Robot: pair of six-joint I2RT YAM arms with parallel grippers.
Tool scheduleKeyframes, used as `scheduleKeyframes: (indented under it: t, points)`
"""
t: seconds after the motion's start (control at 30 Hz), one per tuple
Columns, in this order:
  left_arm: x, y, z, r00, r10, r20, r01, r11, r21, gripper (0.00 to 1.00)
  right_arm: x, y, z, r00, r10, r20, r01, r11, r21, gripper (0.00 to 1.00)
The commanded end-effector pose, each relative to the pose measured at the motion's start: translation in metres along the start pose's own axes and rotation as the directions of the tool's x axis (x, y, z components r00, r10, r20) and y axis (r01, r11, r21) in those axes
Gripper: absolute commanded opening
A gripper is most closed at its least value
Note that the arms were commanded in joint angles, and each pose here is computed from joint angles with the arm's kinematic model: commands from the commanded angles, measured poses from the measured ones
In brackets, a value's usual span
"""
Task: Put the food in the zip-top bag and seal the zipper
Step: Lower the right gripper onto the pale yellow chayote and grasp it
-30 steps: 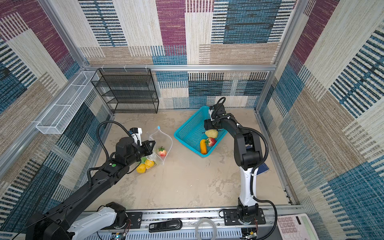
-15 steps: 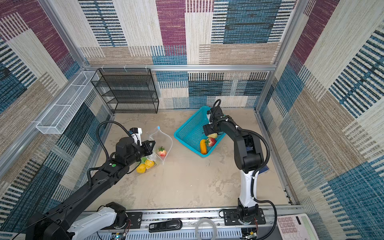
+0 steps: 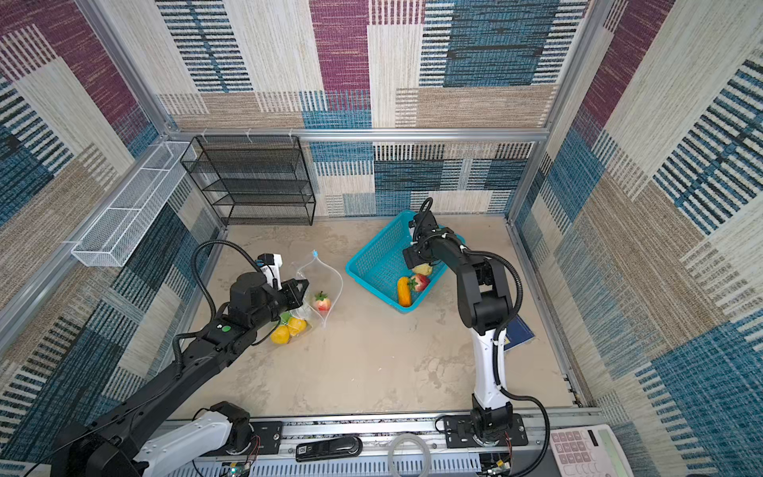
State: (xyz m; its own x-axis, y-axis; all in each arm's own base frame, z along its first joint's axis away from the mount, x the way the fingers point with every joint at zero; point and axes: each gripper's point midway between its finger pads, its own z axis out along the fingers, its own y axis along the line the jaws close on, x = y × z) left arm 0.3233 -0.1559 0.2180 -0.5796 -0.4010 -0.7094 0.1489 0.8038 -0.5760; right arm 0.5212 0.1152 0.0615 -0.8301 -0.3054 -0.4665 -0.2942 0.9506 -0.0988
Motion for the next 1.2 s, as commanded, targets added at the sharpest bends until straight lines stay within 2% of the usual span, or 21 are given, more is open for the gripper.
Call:
scheduleKeyframes:
  t: [0.0, 0.13, 0.37, 0.63, 0.8, 0.97, 1.17]
  points:
    - [-0.006, -0.003, -0.001, 1.000, 0.015, 0.021, -0.016, 1.000, 0.003, 0.00, -0.007, -0.004, 0.002, 1.000, 0.011, 0.013, -0.011, 1.000, 0.023, 0.90]
    - [-0.005, -0.002, -0.001, 1.000, 0.015, 0.019, -0.015, 1.000, 0.001, 0.00, -0.011, 0.002, 0.000, 1.000, 0.021, 0.022, -0.021, 1.000, -0.013, 0.89]
    - [-0.004, -0.001, 0.000, 1.000, 0.015, 0.019, -0.015, 1.000, 0.002, 0.00, 0.010, 0.006, -0.004, 0.999, 0.026, -0.031, -0.027, 0.999, -0.029, 0.88]
    - [-0.006, -0.005, 0.003, 1.000, 0.016, 0.014, -0.016, 1.000, 0.015, 0.00, 0.031, 0.004, -0.002, 0.997, 0.022, -0.072, -0.022, 1.000, 0.002, 0.87]
    - [-0.008, -0.007, 0.003, 1.000, 0.020, 0.014, -0.020, 1.000, 0.016, 0.00, 0.028, 0.006, 0.000, 0.997, 0.029, -0.064, -0.030, 1.000, -0.007, 0.71]
    - [-0.007, -0.006, 0.003, 1.000, 0.016, 0.015, -0.016, 1.000, 0.012, 0.00, 0.012, 0.008, -0.012, 0.999, 0.043, -0.003, -0.043, 0.999, -0.028, 0.57]
    - [-0.006, -0.005, 0.005, 1.000, 0.005, 0.013, -0.005, 1.000, 0.015, 0.00, -0.024, 0.014, -0.048, 0.988, 0.056, 0.145, -0.043, 0.995, -0.090, 0.52]
